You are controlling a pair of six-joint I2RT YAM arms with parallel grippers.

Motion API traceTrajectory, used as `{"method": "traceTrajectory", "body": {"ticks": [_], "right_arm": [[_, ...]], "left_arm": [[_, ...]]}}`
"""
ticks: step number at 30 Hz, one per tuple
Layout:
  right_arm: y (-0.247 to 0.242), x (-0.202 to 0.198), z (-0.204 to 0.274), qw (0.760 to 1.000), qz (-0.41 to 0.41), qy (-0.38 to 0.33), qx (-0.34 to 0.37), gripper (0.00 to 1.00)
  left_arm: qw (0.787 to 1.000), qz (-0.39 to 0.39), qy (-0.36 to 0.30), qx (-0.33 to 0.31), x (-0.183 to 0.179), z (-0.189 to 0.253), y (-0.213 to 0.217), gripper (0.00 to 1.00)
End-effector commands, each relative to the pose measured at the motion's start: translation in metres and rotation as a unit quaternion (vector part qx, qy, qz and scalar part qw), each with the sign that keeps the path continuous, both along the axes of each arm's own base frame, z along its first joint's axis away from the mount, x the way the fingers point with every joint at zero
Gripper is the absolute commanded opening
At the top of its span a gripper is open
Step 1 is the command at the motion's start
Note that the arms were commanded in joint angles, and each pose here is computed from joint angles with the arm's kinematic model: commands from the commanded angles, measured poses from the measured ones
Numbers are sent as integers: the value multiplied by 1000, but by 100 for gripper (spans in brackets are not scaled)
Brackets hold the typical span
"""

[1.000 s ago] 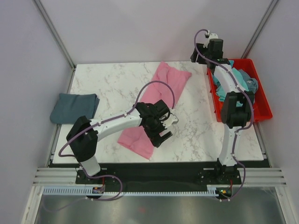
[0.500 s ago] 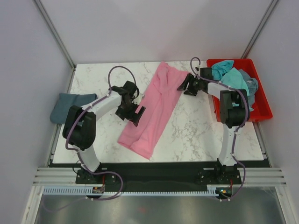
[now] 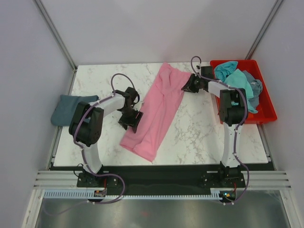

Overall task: Fold and stack the t-shirts
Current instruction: Fold the tshirt

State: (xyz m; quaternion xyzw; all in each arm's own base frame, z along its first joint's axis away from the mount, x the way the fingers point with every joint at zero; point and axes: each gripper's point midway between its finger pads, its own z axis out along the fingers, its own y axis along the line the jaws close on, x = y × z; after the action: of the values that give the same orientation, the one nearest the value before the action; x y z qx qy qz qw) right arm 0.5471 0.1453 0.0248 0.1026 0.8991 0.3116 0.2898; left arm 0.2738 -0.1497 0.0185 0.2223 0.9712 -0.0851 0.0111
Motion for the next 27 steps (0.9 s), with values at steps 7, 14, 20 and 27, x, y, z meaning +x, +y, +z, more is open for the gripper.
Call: {"method": "traceTrajectory", "body": {"ticks": [7,14,20,27], "right_arm": [[-5,20,-9,999,-4,-15,-46,17],[6,41,-8,998,4,-39,-54,14],[17,55,-8,997,9,-56,-58,14],[31,72,-6,995,12,-81,-59,14]], "left_arm": [[999,23,42,-15,-25,-5,-3,32],[997,6,63,-42,-47,-3,-11,2],[995,-51,68,-59,-75,4,-38,2],[992,-100,52,-52,-79,6,-62,2]]}}
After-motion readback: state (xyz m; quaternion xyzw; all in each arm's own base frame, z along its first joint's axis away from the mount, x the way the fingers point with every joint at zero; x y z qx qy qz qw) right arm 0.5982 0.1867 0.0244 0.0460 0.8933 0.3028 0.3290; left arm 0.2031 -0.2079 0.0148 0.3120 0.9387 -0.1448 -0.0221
